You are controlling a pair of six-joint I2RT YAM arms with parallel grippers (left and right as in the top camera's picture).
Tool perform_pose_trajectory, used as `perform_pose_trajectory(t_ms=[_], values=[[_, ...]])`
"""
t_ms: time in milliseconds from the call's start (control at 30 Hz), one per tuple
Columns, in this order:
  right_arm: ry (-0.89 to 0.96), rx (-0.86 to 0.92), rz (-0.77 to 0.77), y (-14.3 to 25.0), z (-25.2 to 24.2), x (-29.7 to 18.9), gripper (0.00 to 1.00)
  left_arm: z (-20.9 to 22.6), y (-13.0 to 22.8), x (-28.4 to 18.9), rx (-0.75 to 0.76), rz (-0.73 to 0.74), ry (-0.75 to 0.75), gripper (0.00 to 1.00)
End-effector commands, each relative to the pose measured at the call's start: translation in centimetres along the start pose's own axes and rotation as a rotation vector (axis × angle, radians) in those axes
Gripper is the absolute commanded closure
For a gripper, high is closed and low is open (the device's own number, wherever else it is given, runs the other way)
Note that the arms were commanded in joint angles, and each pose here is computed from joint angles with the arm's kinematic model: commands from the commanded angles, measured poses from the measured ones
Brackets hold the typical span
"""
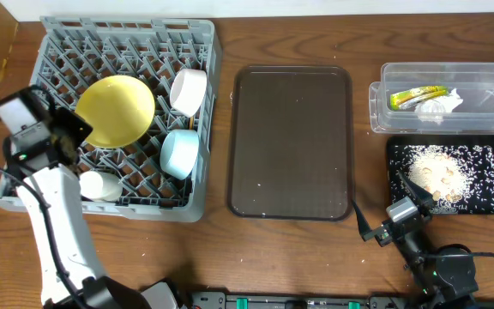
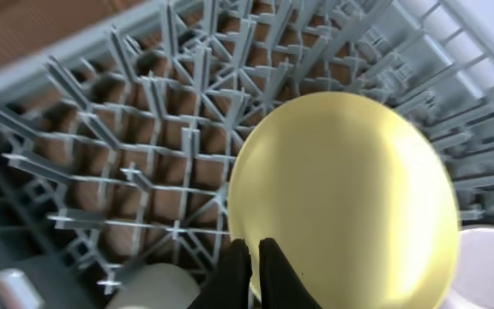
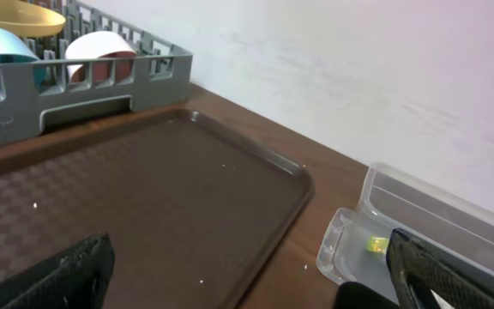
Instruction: Sort waste into correct bins and load items into the dishwasher
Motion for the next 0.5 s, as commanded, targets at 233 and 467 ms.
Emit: perform_pose_trajectory(t_ms=[233,467], values=[[0.014,-0.003,0.006,0.1,-0.2,0.0,0.01,2.0,2.2,3.0,-0.27,0.264,-0.007,0.64],[0.014,-0.003,0.006,0.1,-0.2,0.0,0.01,3.2,2.6,6.4,-0.379,0.424,0.081,0.59]])
Point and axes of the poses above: each gripper's point midway between its finger pads, its own x axis out along the fingers, its own z axis along the line the jaws close on, y = z × x, the point moved 9 cm from there along -x, back along the fingers, and after that the axes turned 12 degrees about -x, right-handed, at the moved point
